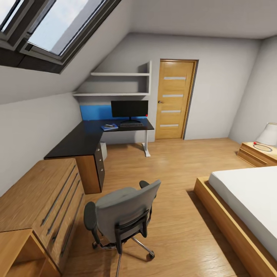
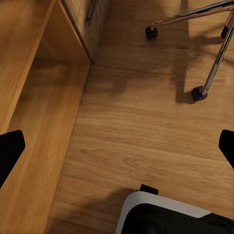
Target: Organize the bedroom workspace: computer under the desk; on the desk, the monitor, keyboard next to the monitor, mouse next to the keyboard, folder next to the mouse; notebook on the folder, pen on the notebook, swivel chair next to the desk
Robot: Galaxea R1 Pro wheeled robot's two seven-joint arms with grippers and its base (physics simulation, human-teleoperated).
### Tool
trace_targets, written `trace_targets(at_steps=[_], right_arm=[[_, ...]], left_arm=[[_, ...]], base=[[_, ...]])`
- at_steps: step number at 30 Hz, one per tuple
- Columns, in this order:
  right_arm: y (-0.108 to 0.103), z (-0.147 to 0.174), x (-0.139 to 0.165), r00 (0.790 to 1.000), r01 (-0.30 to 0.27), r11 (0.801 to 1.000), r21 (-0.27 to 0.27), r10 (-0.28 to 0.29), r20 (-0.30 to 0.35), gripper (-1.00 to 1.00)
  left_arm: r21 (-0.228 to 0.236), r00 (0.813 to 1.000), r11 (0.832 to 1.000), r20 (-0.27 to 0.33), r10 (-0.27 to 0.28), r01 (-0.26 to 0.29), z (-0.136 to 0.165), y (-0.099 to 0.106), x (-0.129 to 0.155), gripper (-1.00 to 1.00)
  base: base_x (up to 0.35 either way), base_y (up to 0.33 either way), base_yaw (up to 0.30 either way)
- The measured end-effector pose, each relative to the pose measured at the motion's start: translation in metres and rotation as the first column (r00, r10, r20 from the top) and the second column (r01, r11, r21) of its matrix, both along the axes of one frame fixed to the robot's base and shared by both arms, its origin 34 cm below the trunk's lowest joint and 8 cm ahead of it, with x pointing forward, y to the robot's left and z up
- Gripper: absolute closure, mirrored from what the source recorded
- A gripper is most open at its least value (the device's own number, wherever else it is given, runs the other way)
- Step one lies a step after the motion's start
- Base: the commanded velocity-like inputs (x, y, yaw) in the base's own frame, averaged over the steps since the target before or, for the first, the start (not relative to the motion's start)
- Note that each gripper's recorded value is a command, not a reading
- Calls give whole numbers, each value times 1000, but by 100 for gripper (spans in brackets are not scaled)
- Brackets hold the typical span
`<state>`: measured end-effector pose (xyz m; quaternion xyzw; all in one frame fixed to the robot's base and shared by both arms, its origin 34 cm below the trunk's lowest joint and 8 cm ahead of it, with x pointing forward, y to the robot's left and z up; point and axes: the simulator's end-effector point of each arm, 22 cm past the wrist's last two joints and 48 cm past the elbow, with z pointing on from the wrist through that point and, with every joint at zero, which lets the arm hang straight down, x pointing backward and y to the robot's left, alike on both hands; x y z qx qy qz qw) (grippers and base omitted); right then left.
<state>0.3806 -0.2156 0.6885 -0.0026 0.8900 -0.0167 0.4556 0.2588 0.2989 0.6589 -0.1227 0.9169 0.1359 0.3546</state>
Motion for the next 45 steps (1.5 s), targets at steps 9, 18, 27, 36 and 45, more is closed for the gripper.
trace_targets(at_steps=[9, 18, 27, 36, 45], right_arm=[[0, -2, 1, 1000, 0, 1000, 0, 0, 0, -100], [0, -2, 1, 1000, 0, 1000, 0, 0, 0, -100], [0, -1, 1, 1000, 0, 1000, 0, 0, 1, -100], [0, -2, 1, 1000, 0, 1000, 0, 0, 0, -100], [0, -7, 3, 1000, 0, 1000, 0, 0, 0, -100]], left_arm=[[-2, 1000, 1000, 1, 0, 0, -2, 0, 1, -100], [-1, 1000, 1000, 2, 0, 0, -2, 1, 1, -100], [0, 1000, 1000, 2, 0, 0, -1, 2, 1, -100], [-2, 1000, 1000, 3, -3, 3, -1, 0, 1, -100], [-2, 1000, 1000, 2, -1, 1, -7, 0, 3, -100]], base=[[0, 0, 0], [32, 0, 0], [242, 0, 0], [51, 0, 0], [4, 0, 0]])
